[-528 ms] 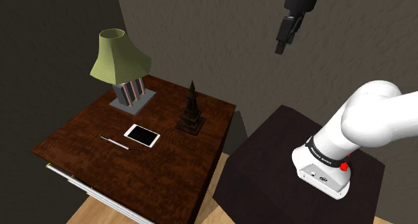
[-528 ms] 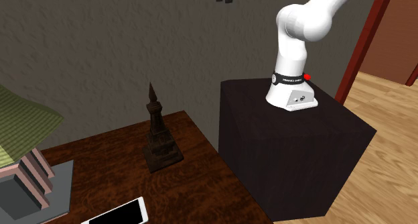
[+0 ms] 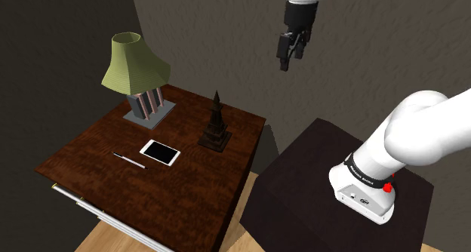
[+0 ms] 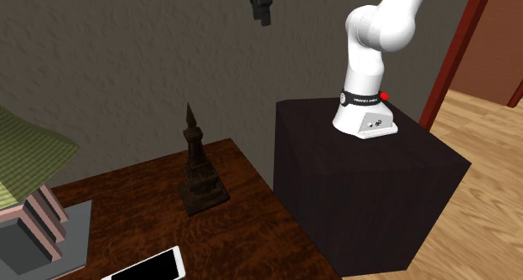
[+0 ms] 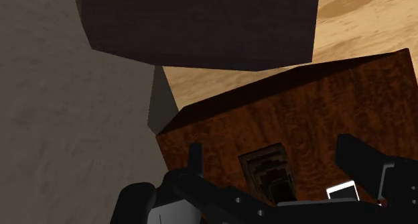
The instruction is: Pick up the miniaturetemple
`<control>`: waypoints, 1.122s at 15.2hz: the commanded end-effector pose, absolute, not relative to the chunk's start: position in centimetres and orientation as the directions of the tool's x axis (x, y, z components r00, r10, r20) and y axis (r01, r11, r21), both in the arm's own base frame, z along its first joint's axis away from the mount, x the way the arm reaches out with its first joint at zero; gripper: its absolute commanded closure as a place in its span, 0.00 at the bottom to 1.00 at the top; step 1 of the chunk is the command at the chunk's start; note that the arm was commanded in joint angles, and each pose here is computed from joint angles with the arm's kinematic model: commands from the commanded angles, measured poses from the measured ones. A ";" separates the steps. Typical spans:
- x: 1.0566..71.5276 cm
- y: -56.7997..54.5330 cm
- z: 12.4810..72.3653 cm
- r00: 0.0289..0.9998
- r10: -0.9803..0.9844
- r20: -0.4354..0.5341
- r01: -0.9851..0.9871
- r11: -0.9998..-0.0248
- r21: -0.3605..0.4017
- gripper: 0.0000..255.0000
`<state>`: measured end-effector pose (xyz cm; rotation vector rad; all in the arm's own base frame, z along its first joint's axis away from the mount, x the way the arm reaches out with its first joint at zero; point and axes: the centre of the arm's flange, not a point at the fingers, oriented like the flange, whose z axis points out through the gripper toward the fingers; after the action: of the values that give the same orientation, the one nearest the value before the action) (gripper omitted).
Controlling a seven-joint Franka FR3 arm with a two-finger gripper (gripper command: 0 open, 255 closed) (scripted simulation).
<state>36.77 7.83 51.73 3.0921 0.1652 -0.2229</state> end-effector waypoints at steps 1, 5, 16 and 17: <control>39.0 9.4 50.4 0.982 0.083 -0.170 0.092 -0.995 0.042 0.00; 43.2 12.3 47.2 0.975 0.044 -0.217 0.061 -0.996 0.069 0.00; 54.4 19.2 37.0 0.939 -0.068 -0.338 -0.018 -0.988 0.151 0.00; 55.4 19.7 36.0 0.934 -0.079 -0.348 -0.024 -0.987 0.159 0.00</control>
<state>54.14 19.31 36.93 2.9506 -0.0630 -0.5203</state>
